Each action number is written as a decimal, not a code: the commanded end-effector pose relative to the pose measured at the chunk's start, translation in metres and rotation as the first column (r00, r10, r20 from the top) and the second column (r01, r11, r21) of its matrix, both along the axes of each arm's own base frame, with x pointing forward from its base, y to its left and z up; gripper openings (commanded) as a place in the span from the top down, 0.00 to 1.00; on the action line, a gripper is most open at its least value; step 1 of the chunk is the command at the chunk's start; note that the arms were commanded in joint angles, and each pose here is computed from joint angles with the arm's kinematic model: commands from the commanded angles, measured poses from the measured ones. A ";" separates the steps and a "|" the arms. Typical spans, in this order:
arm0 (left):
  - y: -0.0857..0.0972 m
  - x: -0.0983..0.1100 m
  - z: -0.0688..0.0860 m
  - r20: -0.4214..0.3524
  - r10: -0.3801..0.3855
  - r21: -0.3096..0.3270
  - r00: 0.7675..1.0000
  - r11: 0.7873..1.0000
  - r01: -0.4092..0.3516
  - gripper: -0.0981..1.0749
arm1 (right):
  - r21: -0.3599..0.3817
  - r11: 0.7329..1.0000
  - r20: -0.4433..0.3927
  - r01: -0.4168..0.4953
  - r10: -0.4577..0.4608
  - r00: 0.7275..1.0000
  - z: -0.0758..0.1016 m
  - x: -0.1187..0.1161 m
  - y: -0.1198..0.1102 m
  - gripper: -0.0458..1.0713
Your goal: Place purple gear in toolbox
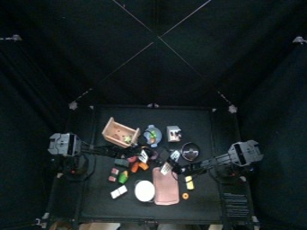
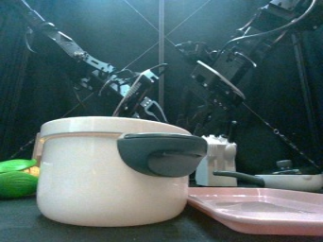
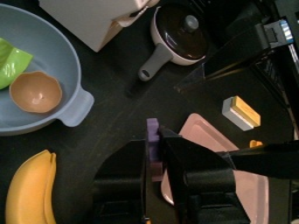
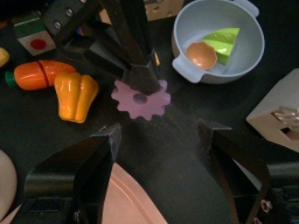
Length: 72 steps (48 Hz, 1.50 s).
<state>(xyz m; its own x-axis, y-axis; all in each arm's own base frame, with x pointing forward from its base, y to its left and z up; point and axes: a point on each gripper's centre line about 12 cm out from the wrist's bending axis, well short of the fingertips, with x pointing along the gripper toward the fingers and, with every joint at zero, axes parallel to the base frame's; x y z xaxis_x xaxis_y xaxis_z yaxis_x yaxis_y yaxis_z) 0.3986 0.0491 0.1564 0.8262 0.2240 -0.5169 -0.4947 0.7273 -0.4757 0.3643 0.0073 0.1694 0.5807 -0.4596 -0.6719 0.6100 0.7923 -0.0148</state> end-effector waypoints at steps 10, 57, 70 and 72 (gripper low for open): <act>0.000 -0.021 0.037 0.082 -0.020 0.043 0.996 0.999 0.016 0.49 | 0.078 0.997 0.027 0.027 -0.029 0.999 0.012 -0.013 0.007 0.07; 0.057 -0.173 0.070 0.320 0.239 0.165 0.917 0.939 -0.302 0.48 | 0.140 0.990 0.010 0.001 -0.003 1.000 -0.004 -0.016 0.009 0.07; 0.070 -0.177 0.050 0.216 0.290 0.137 0.932 0.936 -0.323 0.38 | 0.140 0.990 -0.008 0.005 -0.003 1.000 -0.010 -0.017 0.009 0.07; 0.071 -0.177 0.047 0.206 0.293 0.137 0.934 0.936 -0.324 0.36 | 0.137 0.991 -0.011 0.006 -0.005 1.000 -0.011 -0.016 0.008 0.07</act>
